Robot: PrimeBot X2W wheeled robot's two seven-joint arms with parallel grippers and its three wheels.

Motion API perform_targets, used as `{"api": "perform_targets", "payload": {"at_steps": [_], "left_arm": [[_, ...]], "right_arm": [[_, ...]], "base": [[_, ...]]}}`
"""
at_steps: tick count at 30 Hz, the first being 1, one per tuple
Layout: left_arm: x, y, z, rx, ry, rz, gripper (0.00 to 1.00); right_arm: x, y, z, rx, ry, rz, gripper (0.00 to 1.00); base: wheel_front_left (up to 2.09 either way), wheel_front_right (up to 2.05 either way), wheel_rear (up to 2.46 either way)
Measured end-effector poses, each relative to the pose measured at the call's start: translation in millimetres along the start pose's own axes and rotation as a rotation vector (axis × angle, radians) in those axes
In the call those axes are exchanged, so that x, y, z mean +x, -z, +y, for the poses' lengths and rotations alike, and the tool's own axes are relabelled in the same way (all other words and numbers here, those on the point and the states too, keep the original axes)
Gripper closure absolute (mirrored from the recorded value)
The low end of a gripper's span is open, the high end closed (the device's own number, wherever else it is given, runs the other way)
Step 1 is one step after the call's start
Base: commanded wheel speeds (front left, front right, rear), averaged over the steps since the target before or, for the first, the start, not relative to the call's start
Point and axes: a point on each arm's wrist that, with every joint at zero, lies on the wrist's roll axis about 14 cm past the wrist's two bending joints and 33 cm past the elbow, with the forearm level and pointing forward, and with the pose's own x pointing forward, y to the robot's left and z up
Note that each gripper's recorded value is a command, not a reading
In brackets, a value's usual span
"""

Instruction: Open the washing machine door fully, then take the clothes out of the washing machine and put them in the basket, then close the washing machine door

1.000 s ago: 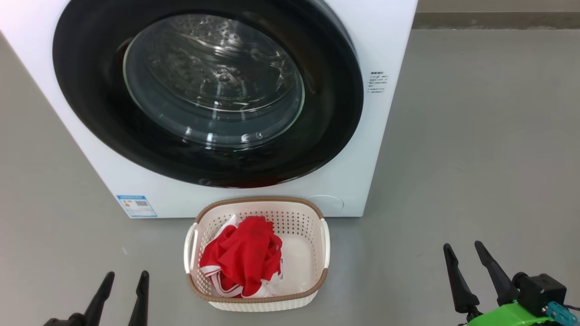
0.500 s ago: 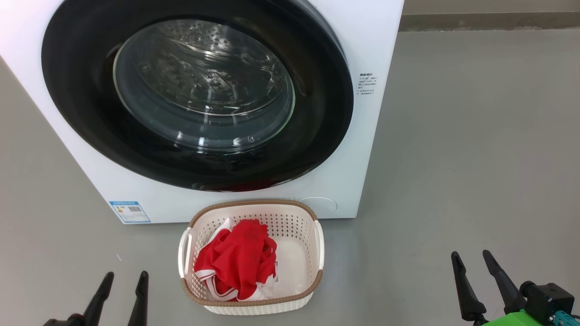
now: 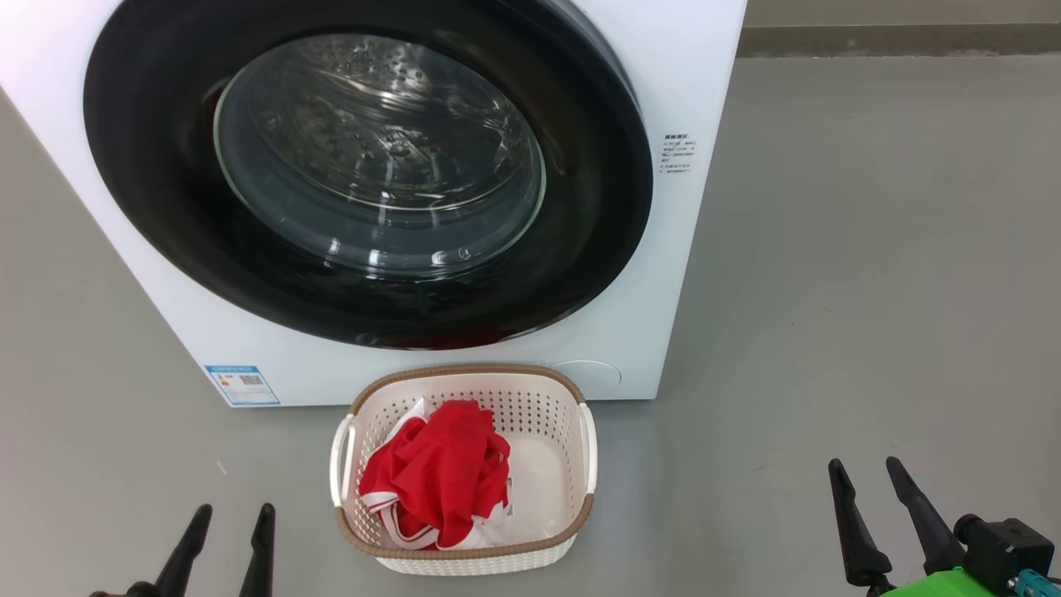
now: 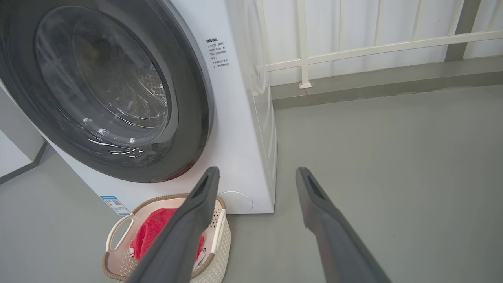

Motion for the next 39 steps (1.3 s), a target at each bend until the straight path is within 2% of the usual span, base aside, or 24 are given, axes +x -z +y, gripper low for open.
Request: {"api": "perform_targets", "payload": {"at_steps": [3,4,11,39], "left_arm": [[-0.4,-0.4,0.1,0.0,0.0,-0.001,0.0],[-0.8,0.9,0.2,-0.002,-0.002,0.003,1.0],[-7.8,30.5,-9.2,-0.065,-0.019,0.085,1.0],[-6.6,35.5,-4.3,-0.357,-0.094,0.112,1.0]], "right_arm": [[0.2,-0.4,0.4,0.0,-0.001,-0.001,0.0],[0.0,0.7,0.4,0.001,-0.001,0.002,1.0],[-12.5,32.4,-3.2,0.034,0.035,0.097,1.0],[-5.9,26.7,-9.6,0.312,0.1,0.097,1.0]], "base": [[0.0,0.0,0.0],[0.0,0.0,0.0],[0.0,0.0,0.0],[0.0,0.0,0.0]]}}
